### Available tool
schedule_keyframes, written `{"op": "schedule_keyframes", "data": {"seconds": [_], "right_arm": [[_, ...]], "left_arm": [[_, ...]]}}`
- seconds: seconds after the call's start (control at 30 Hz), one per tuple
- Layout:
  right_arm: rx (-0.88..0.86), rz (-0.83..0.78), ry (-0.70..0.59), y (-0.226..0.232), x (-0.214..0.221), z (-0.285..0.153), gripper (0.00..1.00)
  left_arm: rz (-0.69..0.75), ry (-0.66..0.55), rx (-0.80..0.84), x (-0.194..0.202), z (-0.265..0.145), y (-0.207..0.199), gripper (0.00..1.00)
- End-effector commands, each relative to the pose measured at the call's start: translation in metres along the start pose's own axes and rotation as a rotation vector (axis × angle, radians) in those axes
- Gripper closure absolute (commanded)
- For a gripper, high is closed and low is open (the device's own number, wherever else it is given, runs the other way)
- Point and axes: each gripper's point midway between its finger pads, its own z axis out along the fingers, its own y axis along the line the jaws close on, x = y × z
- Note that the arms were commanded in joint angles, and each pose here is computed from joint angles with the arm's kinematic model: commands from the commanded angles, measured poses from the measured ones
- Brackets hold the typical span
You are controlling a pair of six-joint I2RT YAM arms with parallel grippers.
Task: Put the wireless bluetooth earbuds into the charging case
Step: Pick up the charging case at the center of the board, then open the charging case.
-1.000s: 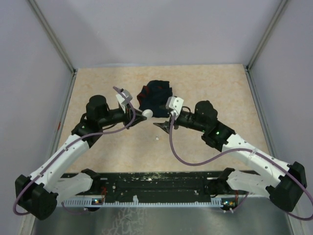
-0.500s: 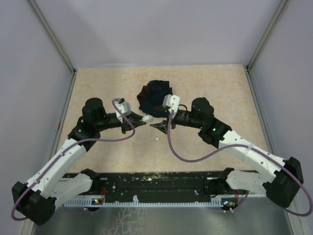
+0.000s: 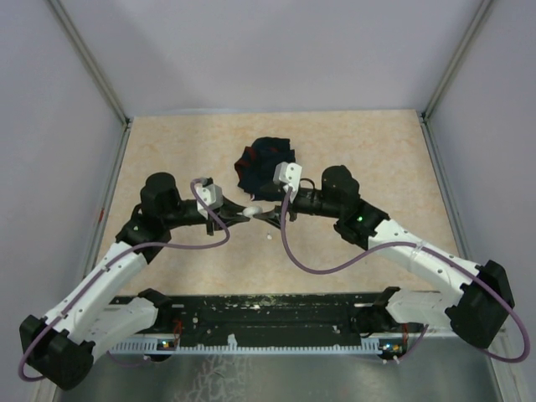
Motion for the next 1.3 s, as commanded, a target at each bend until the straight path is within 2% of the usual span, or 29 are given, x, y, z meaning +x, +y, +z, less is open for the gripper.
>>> {"op": "schedule_keyframes", "data": {"seconds": [0.0, 0.43, 0.97, 1.1, 1.27], "right_arm": [[0.043, -0.052, -0.083, -0.013, -0.035, -0.001, 0.32], [0.128, -0.038, -0.062, -0.028, -0.032, -0.004, 0.33], [0.213, 0.001, -0.056, -0.043, -0.033, -0.010, 0.34], [0.210, 0.005, -0.060, -0.041, -0.036, -0.012, 0.34], [0.283, 0.046, -0.018, -0.053, -0.029, -0.021, 0.34]], "left_arm": [[0.059, -0.020, 0.044, -0.002, -0.003, -0.012, 0.99], [0.080, -0.050, 0.146, -0.003, -0.006, -0.033, 0.99], [0.075, -0.050, 0.168, -0.002, -0.006, -0.037, 0.99], [0.061, -0.023, 0.092, 0.003, -0.006, -0.024, 0.99], [0.015, 0.040, -0.111, 0.013, -0.008, 0.011, 1.00]]}}
